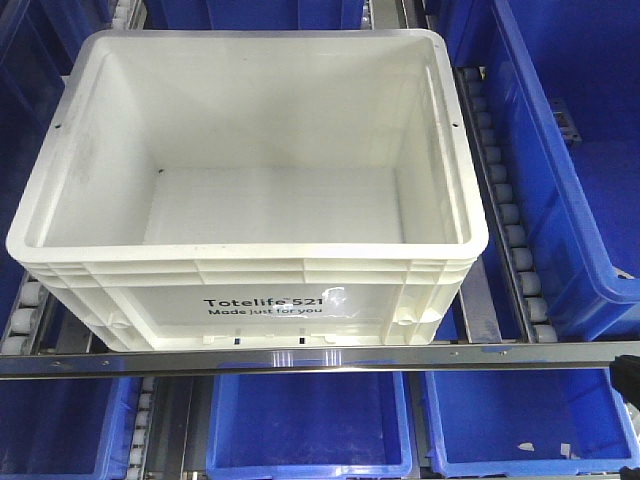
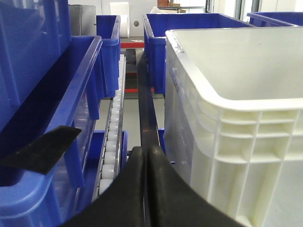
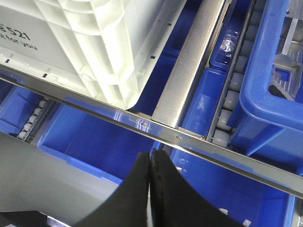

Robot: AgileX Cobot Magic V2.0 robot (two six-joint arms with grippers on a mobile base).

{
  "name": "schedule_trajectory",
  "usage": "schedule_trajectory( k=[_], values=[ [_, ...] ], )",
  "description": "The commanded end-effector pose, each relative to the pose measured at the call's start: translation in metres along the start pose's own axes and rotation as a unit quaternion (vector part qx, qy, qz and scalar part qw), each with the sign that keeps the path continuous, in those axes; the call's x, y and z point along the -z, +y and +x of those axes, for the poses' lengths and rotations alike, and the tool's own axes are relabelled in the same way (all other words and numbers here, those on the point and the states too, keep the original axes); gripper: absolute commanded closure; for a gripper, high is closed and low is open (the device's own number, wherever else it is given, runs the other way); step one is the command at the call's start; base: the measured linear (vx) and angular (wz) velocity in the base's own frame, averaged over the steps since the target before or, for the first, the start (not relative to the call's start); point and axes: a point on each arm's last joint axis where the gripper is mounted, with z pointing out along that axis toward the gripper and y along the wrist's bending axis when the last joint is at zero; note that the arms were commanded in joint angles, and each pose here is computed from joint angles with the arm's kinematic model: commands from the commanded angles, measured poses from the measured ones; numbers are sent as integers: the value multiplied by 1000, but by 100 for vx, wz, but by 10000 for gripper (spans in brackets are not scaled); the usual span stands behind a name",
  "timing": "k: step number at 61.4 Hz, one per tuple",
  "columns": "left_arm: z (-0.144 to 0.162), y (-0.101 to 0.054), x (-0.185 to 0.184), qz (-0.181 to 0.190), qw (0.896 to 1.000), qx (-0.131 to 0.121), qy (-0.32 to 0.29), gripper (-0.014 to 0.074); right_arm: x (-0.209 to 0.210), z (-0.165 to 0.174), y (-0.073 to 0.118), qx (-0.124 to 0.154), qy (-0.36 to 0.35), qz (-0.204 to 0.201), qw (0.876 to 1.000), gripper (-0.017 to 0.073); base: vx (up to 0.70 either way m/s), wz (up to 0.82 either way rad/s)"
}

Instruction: Move bin from left to right shelf

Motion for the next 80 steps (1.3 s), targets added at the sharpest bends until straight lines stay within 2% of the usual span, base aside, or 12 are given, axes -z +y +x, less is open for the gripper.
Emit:
schedule_trajectory(
  k=[1,8,22,80],
  values=[
    [-15,-1,2,6,998,18,-64,603,5,-12,-1,5,-39,2,999,567,0,0],
    [-17,-1,3,7,997,31,-71,603,5,-12,-1,5,-39,2,999,567,0,0],
    [-17,-1,3,6,997,13,-73,603,5,-12,-1,5,-39,2,999,567,0,0],
    [-18,-1,3,7,997,14,-78,602,5,-12,-1,5,-40,2,999,567,0,0]
  ],
)
